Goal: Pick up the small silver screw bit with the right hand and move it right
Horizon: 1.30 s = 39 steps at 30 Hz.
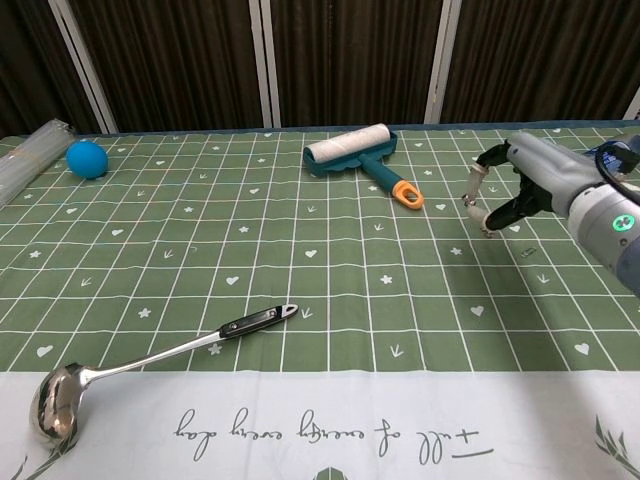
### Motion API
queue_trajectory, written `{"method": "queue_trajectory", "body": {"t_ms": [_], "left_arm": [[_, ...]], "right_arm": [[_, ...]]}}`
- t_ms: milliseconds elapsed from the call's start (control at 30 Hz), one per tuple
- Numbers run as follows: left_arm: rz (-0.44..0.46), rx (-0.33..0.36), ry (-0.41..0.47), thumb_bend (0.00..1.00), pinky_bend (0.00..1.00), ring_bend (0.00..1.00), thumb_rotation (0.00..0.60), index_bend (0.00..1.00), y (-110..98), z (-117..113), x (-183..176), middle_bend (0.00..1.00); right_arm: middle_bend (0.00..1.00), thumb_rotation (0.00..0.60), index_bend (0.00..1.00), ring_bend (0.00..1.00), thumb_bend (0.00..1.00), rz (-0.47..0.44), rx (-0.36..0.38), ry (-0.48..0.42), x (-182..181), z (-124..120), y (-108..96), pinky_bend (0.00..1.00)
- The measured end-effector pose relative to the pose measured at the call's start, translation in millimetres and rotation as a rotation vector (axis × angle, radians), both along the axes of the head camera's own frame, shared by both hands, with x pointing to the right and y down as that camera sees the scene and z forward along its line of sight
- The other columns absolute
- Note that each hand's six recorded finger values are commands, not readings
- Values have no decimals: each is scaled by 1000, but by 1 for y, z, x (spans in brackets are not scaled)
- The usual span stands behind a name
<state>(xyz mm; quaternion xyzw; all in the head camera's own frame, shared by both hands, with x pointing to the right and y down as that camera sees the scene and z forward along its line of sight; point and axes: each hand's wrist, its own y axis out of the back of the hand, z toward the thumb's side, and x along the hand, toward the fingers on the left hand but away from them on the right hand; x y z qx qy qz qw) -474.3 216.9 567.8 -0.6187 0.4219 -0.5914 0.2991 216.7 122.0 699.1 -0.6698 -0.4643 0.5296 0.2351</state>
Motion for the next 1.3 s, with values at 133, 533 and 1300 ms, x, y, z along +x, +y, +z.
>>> {"method": "queue_trajectory", "body": {"t_ms": [133, 533, 1300], "left_arm": [[0, 0, -1, 149, 0, 0, 600, 0, 0, 0, 0, 0], [2, 2, 0, 148, 0, 0, 600, 0, 0, 0, 1, 0], [0, 4, 5, 148, 0, 0, 600, 0, 1, 0, 0, 0]], "right_arm": [[193, 600, 570, 0, 402, 107, -18, -35, 11, -2, -5, 129], [193, 600, 574, 0, 408, 419, -64, -199, 34, 0, -9, 129], [193, 600, 586, 0, 410, 569, -19, -349, 37, 17, -6, 111]]}}
